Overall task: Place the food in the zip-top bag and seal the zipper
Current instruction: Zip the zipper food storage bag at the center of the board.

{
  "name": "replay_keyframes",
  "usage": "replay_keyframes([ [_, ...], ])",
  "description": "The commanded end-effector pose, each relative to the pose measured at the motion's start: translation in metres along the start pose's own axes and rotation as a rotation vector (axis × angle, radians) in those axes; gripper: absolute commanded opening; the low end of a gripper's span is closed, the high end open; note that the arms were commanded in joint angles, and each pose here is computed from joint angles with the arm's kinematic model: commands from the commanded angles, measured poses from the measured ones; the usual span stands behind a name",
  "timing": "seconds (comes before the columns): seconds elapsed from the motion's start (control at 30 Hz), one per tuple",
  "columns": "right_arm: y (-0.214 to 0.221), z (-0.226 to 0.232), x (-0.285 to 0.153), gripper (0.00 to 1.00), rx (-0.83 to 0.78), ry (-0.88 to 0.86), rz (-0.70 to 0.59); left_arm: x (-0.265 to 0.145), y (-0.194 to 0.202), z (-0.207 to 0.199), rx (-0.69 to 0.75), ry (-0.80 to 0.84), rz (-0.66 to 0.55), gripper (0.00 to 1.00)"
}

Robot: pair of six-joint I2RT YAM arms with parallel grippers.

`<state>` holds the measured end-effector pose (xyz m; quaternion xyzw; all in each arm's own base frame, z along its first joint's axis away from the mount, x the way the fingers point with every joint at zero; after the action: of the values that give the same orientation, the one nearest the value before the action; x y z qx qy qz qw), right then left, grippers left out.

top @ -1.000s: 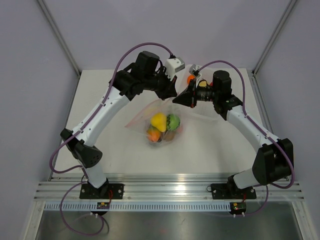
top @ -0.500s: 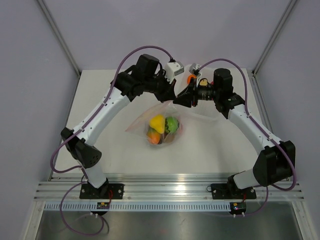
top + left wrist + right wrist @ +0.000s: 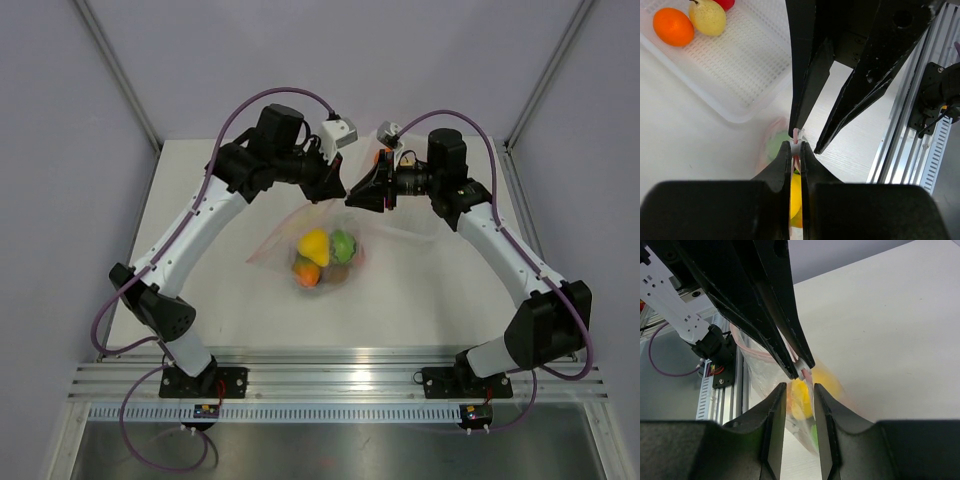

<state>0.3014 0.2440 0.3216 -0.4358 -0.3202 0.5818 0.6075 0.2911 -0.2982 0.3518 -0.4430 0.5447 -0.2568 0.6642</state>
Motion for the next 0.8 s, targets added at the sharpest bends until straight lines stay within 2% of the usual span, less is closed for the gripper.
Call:
replay_keyframes([
  [0.0, -0.011, 0.009, 0.001, 0.36, -0.034, -0.043, -0.007, -0.012, -0.011, -0.007, 0.030, 0.017, -0.051, 0.00],
  [0.07, -0.010, 0.007, 0.002, 0.35, -0.025, -0.041, -0.005, -0.012, -0.011, -0.007, 0.030, 0.016, -0.052, 0.00],
  [0.13, -0.012, 0.007, 0.003, 0.30, -0.033, -0.043, -0.009, -0.012, -0.011, -0.007, 0.030, 0.022, -0.054, 0.00],
  [0.17, -0.011, 0.006, 0.003, 0.26, -0.024, -0.045, -0.010, -0.012, -0.011, -0.007, 0.030, 0.021, -0.054, 0.00],
  [0.2, -0.012, 0.006, 0.004, 0.15, -0.030, -0.049, -0.014, -0.012, -0.011, -0.008, 0.029, 0.022, -0.053, 0.00],
  [0.27, -0.010, 0.005, 0.005, 0.07, -0.027, -0.051, -0.016, -0.012, -0.011, -0.007, 0.030, 0.021, -0.054, 0.00],
  [0.37, -0.010, 0.003, 0.006, 0.07, -0.028, -0.052, -0.017, -0.013, -0.011, -0.007, 0.031, 0.018, -0.053, 0.00],
  [0.43, -0.010, 0.003, 0.006, 0.00, -0.029, -0.050, -0.018, -0.012, -0.011, -0.007, 0.031, 0.015, -0.052, 0.00],
  [0.57, -0.007, 0.003, 0.004, 0.00, 0.012, -0.026, -0.030, -0.011, -0.011, -0.008, 0.029, 0.024, -0.054, 0.00],
  [0.63, -0.021, 0.001, 0.002, 0.00, -0.056, 0.030, -0.094, -0.010, -0.007, -0.008, 0.022, 0.031, -0.044, 0.00],
  [0.77, -0.027, 0.000, -0.004, 0.00, -0.089, 0.112, -0.180, -0.009, 0.003, -0.011, 0.006, 0.035, -0.020, 0.00],
])
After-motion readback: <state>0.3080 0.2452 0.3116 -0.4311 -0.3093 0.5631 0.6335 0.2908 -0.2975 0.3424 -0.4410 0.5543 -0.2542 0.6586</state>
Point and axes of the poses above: each gripper's point midway between its finger pads, its own x axis out along the fingers, its own z axis along the line the jaws close on, y = z × x, the point moved 3 cm from there along -x, back along the fingers, and after that the axes turned 10 degrees about x, right-handed, at the moved point
